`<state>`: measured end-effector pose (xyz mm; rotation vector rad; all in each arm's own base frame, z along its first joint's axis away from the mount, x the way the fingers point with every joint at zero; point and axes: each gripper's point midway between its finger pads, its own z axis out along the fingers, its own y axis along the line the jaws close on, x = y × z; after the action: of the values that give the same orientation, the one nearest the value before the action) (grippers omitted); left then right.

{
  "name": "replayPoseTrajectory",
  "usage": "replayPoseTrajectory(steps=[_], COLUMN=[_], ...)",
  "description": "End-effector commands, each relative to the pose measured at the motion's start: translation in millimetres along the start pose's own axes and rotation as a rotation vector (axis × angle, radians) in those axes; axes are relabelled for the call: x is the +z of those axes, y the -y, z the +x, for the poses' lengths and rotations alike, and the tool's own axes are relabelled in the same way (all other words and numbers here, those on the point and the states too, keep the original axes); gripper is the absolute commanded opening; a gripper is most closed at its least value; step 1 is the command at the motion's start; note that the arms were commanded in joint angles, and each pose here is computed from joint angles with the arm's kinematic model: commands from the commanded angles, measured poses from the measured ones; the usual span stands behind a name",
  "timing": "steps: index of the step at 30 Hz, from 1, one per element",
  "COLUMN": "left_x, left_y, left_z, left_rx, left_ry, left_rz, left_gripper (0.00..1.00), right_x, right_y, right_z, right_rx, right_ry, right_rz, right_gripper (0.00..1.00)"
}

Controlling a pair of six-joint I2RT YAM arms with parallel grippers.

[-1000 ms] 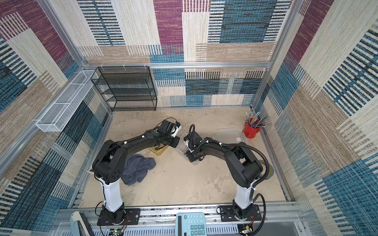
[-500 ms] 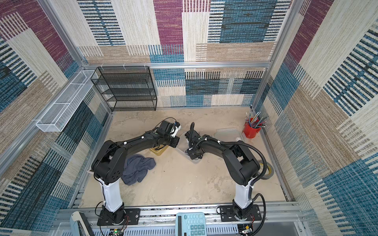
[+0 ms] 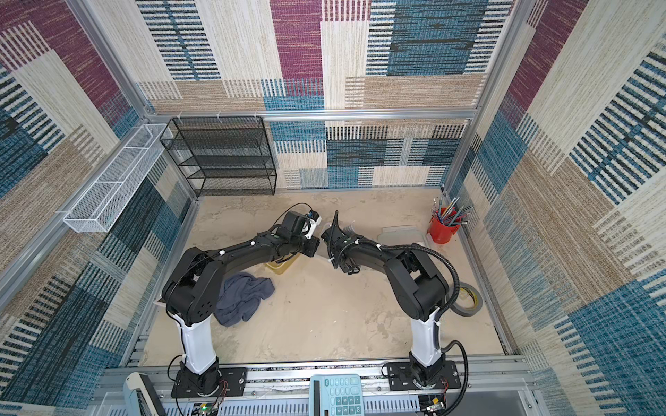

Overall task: Wipe the insides of the lunch boxes
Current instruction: Wipe the dirt inside the lunch box.

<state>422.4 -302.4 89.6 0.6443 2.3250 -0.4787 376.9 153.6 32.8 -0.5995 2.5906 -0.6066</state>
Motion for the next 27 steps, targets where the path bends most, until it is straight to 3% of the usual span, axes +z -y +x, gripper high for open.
replayPoseTrajectory(steps=[1, 5, 12, 16, 21, 27], left_x=[0, 4, 10, 10, 9, 9], left_y=[12, 18, 21, 20, 21, 18], left_z=[14, 24, 28, 24, 18, 18], left_rx=[0.028, 0.020, -0.035, -0.059, -0.079, -0.079], left_ry=[-0.053, -0.108, -0.147, -0.156, -0.152, -0.168], left_rz=[0.081, 0.121, 0.140, 0.139, 0.144, 0.126], left_gripper=[0.00, 0.00, 0.00, 0.00, 0.00, 0.00], right_x=[12, 14, 18, 8, -33, -56], right_y=[19, 20, -15, -54, -99, -118], right_z=[15, 14, 32, 41, 32, 36], right_rx=[-0.039, -0.036, -0.041, -0.020, 0.018, -0.006], right_ry=[-0.055, -0.040, -0.061, -0.081, -0.036, -0.052], right_rz=[0.135, 0.150, -0.052, -0.297, -0.649, -0.818], right_gripper=[0.06, 0.06, 0.02, 0.01, 0.00, 0.00])
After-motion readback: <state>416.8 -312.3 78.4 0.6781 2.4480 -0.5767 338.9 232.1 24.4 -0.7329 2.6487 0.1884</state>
